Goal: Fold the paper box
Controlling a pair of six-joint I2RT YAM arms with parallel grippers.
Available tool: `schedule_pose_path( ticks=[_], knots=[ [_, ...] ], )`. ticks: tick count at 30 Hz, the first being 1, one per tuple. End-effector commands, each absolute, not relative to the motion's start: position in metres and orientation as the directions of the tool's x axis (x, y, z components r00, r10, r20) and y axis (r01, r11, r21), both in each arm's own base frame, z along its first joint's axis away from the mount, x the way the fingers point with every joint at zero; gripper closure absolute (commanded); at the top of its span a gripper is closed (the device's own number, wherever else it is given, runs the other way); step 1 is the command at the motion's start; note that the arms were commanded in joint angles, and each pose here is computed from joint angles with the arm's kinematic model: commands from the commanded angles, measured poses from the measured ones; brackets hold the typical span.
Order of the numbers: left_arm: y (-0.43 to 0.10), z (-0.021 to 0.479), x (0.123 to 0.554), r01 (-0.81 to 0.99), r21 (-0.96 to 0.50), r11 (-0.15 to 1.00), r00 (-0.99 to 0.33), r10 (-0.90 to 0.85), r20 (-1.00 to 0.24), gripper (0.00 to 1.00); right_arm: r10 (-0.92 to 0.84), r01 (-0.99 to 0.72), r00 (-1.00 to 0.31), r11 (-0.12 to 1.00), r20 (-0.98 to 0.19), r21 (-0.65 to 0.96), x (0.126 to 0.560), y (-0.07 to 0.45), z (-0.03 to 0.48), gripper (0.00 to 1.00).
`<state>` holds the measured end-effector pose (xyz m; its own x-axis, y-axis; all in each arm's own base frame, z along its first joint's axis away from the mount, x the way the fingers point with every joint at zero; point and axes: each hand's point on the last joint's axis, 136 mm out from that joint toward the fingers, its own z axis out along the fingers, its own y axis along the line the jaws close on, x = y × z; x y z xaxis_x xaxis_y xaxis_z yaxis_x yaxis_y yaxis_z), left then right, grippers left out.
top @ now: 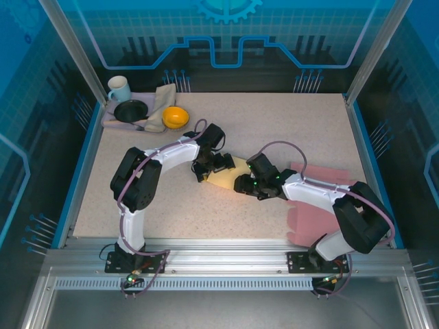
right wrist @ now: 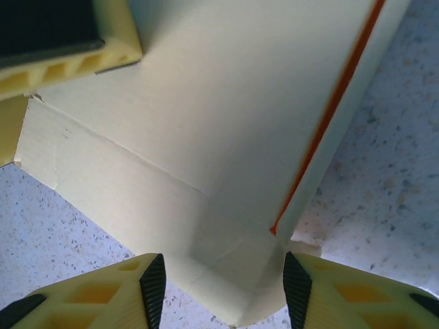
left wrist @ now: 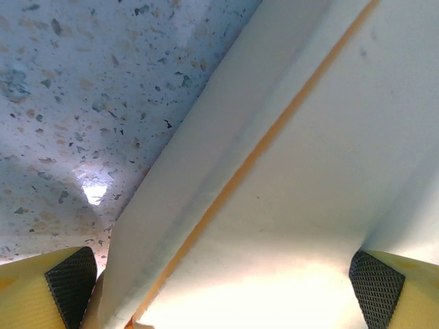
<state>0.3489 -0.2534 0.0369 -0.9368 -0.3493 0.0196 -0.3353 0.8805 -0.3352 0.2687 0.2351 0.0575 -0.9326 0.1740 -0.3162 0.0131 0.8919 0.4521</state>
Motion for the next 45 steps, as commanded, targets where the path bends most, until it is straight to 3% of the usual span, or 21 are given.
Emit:
schedule_pose_path(
  ticks=[1, 20, 35, 45],
  knots=[
    [-0.237, 0.01, 0.333, -0.368, -0.223, 0.902, -0.929, -0.367, 0.05, 0.01, 0.13, -0.013, -0.931, 0.923, -0.341, 0.386, 0.271, 0.231, 0.055, 0.48],
    [-0.238, 0.009, 0.331, -0.373, -0.229, 0.899, -0.927, -0.371, 0.055, 0.01, 0.222, 0.032, -0.938, 0.819, -0.265, 0.573, 0.268, 0.258, 0.064, 0.47],
    [-0.237, 0.008, 0.332, -0.373, -0.225, 0.9, -0.927, -0.371, 0.052, 0.01, 0.131, -0.01, -0.937, 0.917, -0.325, 0.398, 0.268, 0.233, 0.044, 0.68],
    [-0.236, 0.008, 0.332, -0.374, -0.221, 0.901, -0.927, -0.372, 0.052, 0.01, 0.078, -0.048, -0.925, 0.947, -0.372, 0.317, 0.273, 0.223, 0.045, 0.69]
  ],
)
